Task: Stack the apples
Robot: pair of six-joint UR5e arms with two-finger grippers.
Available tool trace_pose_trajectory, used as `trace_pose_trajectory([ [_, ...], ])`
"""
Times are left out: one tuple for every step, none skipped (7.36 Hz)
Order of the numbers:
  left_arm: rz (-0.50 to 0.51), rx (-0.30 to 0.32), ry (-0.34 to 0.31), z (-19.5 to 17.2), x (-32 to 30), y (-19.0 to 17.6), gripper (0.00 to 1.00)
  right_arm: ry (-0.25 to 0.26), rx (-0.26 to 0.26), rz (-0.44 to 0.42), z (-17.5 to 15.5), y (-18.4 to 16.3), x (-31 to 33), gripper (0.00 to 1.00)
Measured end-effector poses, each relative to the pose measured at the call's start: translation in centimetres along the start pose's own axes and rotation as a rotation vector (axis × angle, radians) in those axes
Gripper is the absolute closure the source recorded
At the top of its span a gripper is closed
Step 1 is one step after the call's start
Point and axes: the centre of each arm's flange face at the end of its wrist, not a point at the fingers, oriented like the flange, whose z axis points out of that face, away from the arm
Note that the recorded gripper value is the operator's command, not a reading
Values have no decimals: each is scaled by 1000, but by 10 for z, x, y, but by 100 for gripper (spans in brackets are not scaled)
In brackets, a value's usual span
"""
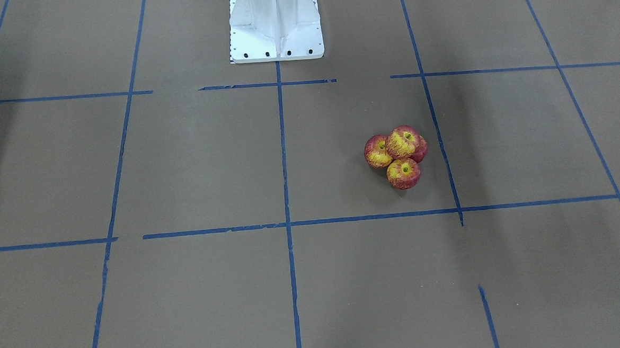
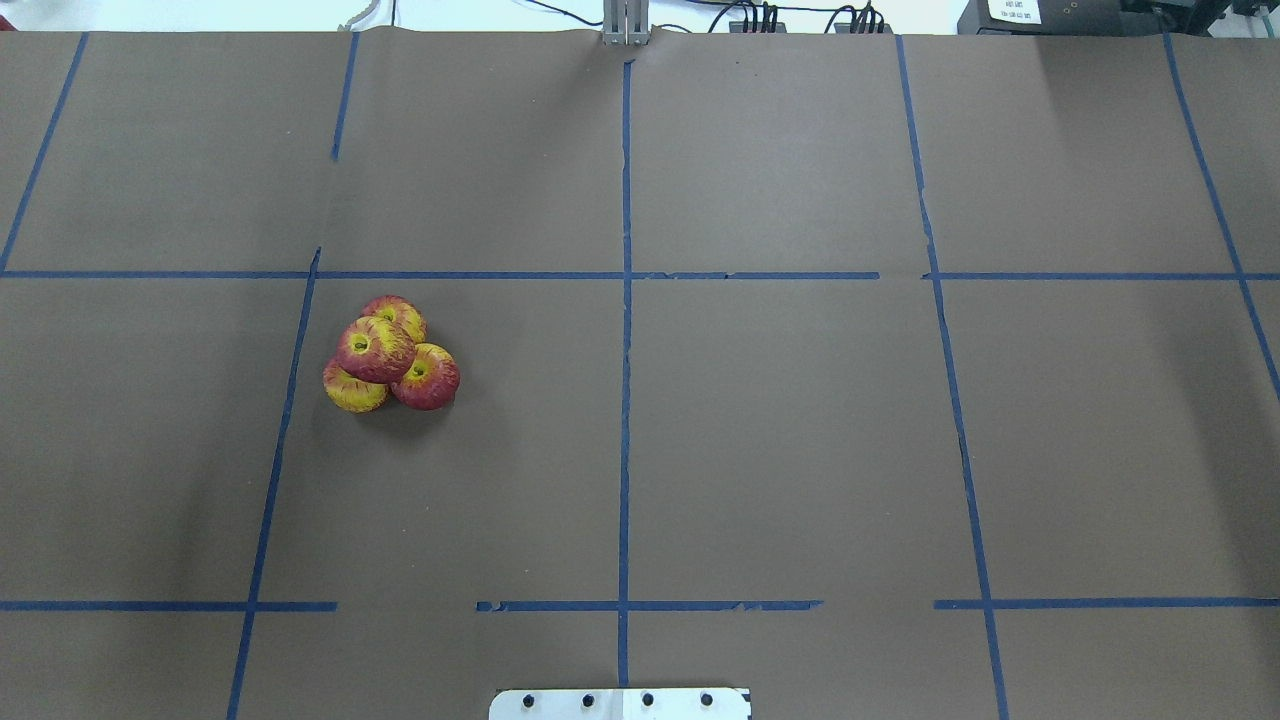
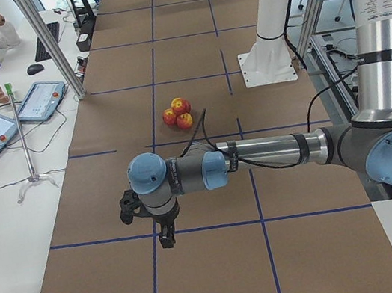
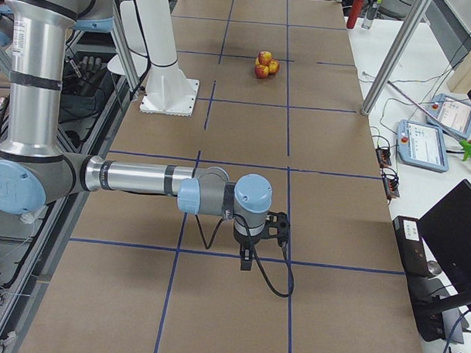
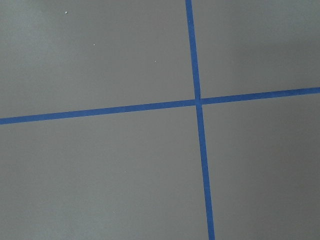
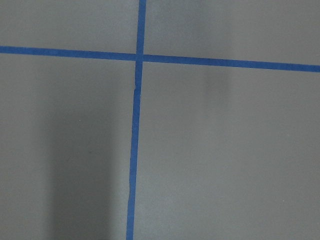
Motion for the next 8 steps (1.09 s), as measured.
trace_pose_trajectory([
  [1,1,-1,-1,1,-1,0,0,0,0,0,0,0,0],
  [3,2,-4,-3,3,-4,0,0,0,0,0,0,0,0],
  [8,6,-4,-6,6,-7,0,0,0,0,0,0,0,0],
  [18,14,-5,-10,10,-11,0,0,0,0,0,0,0,0],
  [28,24,-6,-15,14,-17,0,0,0,0,0,0,0,0],
  [32,29,-7,-18,16,-20,0,0,0,0,0,0,0,0],
  [32,28,-8,-18,16,-20,0,0,0,0,0,0,0,0],
  [29,26,-8,-17,15,-20,0,0,0,0,0,0,0,0],
])
